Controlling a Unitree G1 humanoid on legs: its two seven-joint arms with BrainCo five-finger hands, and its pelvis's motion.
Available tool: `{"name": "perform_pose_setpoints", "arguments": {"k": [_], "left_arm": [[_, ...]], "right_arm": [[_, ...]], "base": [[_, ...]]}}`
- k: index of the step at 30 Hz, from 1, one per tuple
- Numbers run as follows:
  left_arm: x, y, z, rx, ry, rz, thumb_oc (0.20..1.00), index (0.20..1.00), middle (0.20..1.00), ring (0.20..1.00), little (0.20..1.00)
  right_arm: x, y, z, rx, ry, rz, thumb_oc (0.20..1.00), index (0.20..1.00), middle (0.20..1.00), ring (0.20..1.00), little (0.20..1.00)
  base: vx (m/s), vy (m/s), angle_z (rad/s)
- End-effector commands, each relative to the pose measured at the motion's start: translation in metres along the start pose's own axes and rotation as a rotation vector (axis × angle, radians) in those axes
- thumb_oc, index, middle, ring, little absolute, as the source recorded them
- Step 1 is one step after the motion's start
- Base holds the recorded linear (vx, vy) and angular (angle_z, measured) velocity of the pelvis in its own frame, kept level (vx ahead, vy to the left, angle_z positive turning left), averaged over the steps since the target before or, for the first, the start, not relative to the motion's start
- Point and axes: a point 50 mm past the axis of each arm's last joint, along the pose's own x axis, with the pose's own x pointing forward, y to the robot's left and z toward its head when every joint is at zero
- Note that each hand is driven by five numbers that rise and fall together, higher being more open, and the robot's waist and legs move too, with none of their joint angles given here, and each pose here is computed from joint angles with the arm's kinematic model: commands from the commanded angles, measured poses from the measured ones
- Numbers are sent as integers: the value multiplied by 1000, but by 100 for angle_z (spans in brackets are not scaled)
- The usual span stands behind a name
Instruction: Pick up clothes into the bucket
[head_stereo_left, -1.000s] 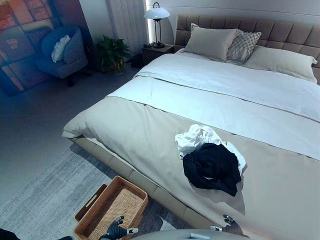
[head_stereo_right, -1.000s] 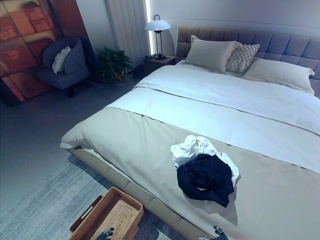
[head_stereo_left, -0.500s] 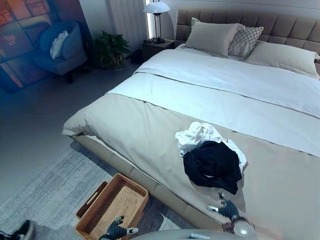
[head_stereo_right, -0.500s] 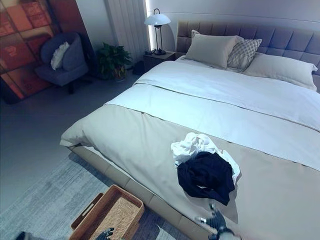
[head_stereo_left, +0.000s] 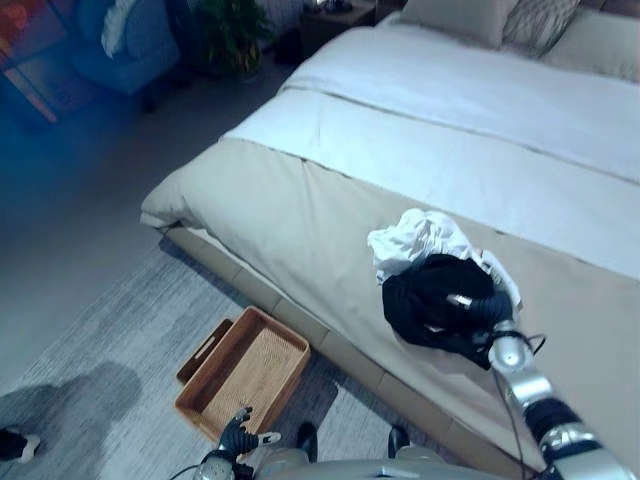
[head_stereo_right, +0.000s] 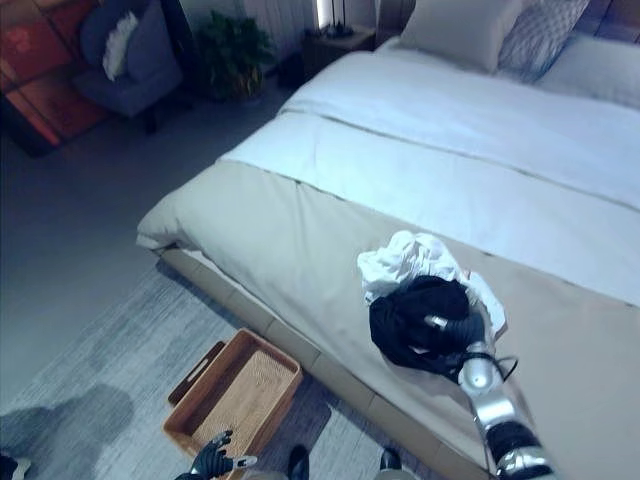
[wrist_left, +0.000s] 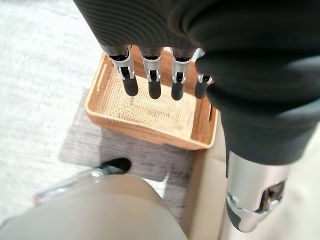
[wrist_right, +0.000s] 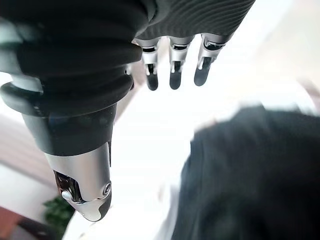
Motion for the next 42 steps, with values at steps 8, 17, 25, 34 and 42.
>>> {"name": "perform_pose_setpoints", "arguments": {"k": [8,17,25,34,42], "left_arm": [[13,-16,58,-37,-205,-18,1000,1000,1000,1000,1000],[15,-22,103,-82,-355,-47,1000,1000,1000,1000,1000],[20,-11,121,-95,-391,19,1000,1000,1000,1000,1000],[20,-5,126,-112,-407,50,1000,1000,1000,1000,1000],[23,12,113,-114,-354,126,1000,1000,1000,1000,1000]], "right_arm": [[48,-24,19,-199,85,-42,1000,1000,1000,1000,1000],[68,-40,44,-173,83,-123,1000,1000,1000,1000,1000],[81,-48,84,-229,-65,-192,595,595,595,595,595],[94,-86,117,-68,-112,-374,200,200,200,200,200],[98,-130,179,286,-283,-545,200,200,200,200,200]], "base": [[-50,22,-9],[-79,-35,18],[-50,-18,14],[-24,25,6],[-28,93,-18]]}}
